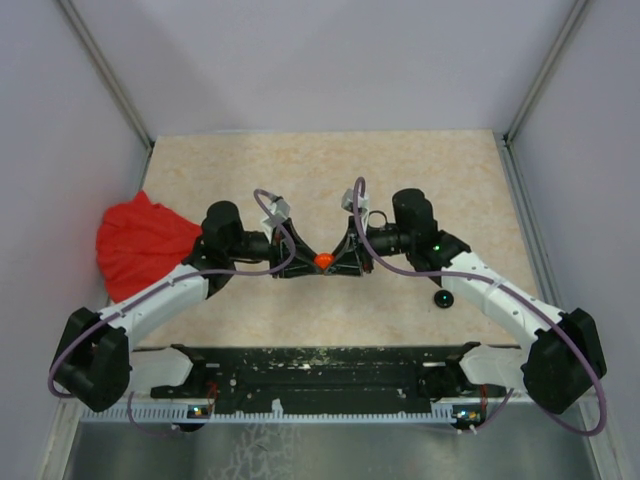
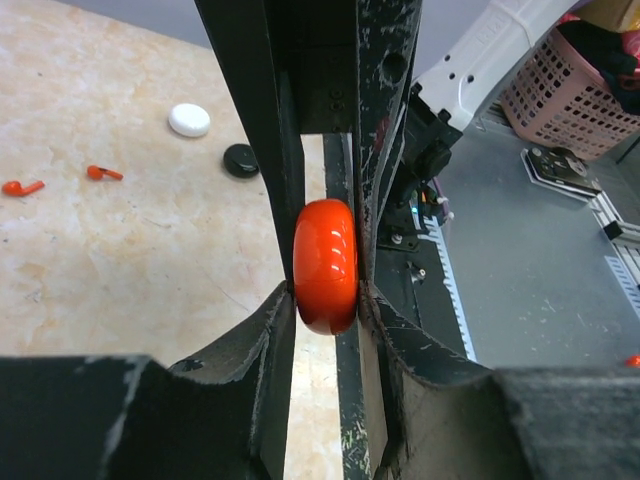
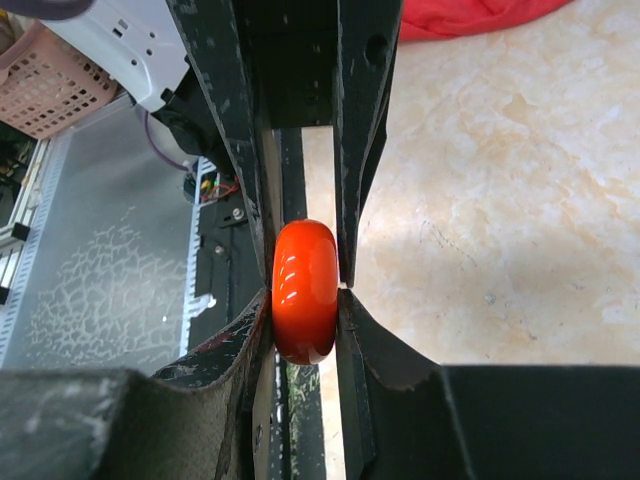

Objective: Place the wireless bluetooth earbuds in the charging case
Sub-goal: Pick up the charging case at the center of the board, then open the charging case.

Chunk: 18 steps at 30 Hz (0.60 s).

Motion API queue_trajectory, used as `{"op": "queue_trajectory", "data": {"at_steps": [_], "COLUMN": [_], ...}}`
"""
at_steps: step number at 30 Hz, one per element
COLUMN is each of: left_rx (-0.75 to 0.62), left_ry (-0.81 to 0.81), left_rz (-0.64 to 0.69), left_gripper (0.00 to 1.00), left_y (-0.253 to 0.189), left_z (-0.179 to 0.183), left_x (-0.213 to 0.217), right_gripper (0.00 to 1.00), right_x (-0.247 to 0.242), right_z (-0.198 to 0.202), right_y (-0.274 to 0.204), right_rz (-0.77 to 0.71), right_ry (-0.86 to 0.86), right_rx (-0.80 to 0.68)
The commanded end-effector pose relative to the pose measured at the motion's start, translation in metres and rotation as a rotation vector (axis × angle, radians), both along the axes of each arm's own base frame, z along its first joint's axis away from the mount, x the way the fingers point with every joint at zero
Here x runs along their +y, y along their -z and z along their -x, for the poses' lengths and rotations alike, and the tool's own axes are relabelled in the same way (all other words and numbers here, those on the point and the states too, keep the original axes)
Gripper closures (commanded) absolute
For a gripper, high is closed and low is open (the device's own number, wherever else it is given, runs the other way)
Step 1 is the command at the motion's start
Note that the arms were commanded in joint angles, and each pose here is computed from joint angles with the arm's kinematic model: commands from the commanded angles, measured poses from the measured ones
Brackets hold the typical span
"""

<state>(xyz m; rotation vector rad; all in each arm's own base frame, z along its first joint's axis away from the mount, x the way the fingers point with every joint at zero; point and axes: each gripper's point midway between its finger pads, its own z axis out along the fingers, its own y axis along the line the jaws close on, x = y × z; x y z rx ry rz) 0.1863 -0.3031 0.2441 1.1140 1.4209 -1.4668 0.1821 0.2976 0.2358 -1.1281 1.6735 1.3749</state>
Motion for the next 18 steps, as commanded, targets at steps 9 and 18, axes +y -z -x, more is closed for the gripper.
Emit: {"op": "queue_trajectory", "data": {"at_steps": [9,18], "left_rx": [-0.027,-0.109], "left_ry": [0.059,-0.004], "left_rz": [-0.019,0.004], "left_gripper": [0.83,1.0], "left_y": [-0.007,-0.016], "left_z": [0.011,0.009], "left_x": [0.001,0.006], "right_gripper": [0.98,0.69], "right_x": [0.01,0.008], "right_z": [0.0,-0.003], "right_y": [-0.028,-0.038], "right_rz": [-0.028,-0.025], "right_ry": [-0.048,-0.029], "right_rx": [-0.119,-0.142]}}
